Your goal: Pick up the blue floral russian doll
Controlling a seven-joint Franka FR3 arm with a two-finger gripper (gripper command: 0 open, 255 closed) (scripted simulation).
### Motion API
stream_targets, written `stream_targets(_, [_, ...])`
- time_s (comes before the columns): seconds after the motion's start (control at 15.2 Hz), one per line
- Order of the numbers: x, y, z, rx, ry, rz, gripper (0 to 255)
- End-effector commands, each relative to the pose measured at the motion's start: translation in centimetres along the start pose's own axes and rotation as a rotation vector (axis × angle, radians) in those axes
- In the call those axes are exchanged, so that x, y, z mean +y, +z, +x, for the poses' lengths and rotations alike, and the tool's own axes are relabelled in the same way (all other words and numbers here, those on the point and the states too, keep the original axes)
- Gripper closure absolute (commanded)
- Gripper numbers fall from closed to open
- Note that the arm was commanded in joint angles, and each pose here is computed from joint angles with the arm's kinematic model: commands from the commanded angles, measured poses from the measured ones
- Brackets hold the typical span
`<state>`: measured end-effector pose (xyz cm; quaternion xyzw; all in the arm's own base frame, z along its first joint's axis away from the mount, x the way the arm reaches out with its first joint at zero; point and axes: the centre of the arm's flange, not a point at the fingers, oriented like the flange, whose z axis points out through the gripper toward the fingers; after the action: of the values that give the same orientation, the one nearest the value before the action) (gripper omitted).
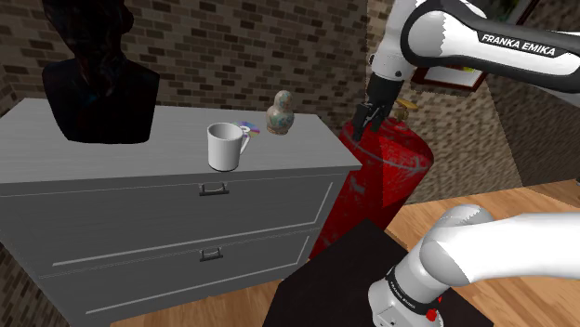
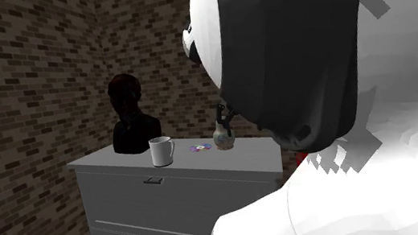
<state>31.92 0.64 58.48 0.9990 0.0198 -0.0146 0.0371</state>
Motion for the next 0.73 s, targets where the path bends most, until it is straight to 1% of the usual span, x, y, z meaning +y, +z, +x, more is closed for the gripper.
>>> stream_targets(0.0, [0.0,0.0,0.0,0.000,0.000,0.000,0])
stream_targets(0.66, [-1.0,-1.2,12.4,0.045,0.029,0.004,0])
